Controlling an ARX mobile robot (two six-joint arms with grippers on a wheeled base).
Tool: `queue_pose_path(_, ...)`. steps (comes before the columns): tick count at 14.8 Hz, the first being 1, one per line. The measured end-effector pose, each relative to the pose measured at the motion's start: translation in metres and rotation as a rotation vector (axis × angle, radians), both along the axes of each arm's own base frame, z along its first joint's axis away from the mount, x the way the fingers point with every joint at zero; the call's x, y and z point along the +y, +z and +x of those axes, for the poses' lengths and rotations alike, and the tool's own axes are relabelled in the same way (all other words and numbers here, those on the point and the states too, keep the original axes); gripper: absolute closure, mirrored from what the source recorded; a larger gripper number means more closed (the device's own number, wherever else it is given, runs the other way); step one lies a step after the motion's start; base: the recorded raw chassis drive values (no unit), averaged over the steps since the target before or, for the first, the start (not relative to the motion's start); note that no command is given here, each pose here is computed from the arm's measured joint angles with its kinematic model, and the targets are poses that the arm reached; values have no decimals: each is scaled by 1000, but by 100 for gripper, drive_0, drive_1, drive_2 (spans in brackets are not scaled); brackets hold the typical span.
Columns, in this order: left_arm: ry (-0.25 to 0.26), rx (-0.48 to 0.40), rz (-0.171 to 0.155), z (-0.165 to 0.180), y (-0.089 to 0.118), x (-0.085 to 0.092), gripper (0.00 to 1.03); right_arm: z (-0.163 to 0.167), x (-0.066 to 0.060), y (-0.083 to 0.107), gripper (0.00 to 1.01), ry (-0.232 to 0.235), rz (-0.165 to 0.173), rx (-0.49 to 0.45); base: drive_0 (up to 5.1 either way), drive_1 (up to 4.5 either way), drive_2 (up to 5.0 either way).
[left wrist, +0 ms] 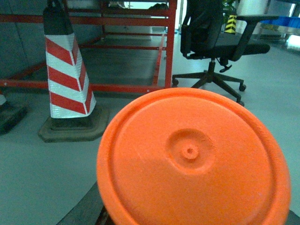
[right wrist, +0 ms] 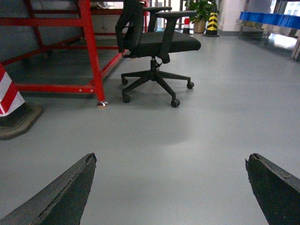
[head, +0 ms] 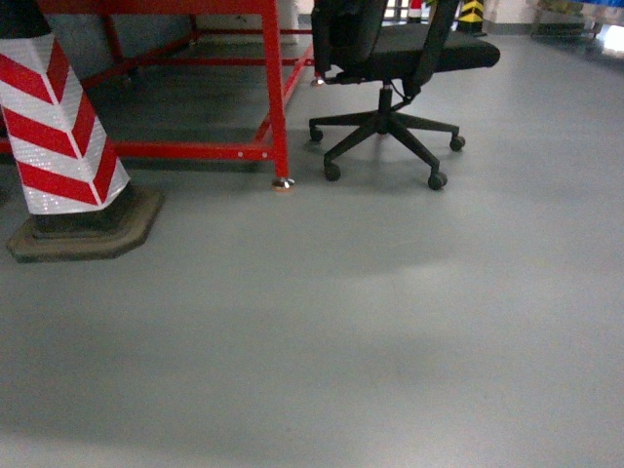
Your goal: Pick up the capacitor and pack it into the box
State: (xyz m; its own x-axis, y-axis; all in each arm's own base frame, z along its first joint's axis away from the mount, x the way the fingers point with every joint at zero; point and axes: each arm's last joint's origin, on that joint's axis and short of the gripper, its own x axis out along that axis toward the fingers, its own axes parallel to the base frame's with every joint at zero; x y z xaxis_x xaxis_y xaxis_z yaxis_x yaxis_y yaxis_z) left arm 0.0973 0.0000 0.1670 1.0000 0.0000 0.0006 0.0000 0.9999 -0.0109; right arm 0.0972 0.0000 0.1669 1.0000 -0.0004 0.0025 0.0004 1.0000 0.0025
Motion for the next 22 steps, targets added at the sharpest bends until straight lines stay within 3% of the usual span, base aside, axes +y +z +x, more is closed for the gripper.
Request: queue_pose_path(22, 0, 0, 0, 0, 0, 0, 59, 0, 0, 0, 3, 0, 0, -1, -506, 239, 239)
